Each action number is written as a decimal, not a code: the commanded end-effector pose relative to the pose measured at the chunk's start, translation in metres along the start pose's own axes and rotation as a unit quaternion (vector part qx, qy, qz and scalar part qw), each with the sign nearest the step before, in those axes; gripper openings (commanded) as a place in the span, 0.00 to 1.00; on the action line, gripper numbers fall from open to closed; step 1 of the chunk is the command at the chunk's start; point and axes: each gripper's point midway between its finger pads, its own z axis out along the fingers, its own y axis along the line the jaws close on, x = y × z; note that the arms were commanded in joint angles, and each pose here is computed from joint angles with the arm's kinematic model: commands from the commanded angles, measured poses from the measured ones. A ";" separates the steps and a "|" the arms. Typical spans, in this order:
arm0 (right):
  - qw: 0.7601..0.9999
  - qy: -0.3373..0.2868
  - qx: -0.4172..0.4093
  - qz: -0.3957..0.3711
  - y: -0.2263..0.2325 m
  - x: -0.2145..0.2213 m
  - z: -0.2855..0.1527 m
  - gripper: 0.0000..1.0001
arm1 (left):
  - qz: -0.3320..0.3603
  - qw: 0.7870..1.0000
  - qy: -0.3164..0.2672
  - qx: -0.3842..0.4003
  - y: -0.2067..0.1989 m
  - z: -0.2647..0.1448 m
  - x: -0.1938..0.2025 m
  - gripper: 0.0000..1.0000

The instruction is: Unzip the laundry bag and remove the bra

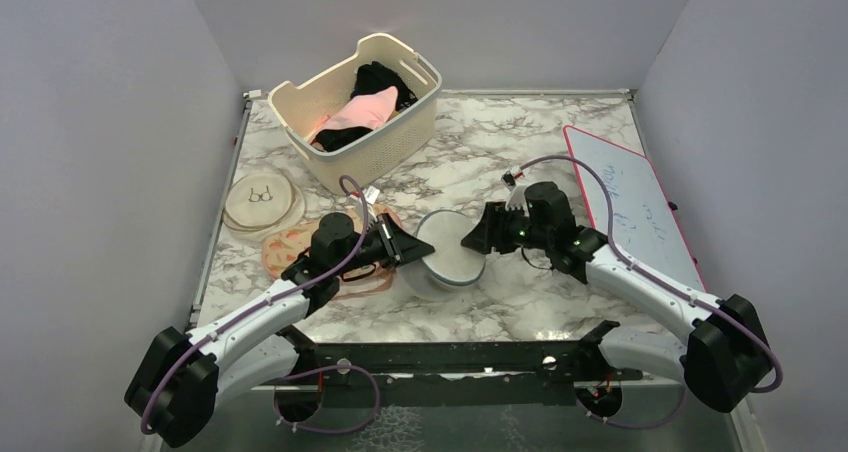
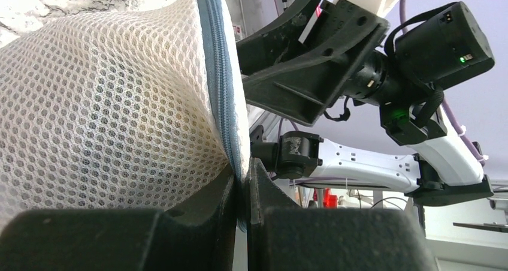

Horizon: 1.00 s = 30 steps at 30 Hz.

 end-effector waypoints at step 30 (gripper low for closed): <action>0.981 0.035 -0.004 -0.193 0.020 -0.046 -0.006 0.62 | 0.208 0.960 0.036 -0.185 0.037 -0.021 0.008 0.99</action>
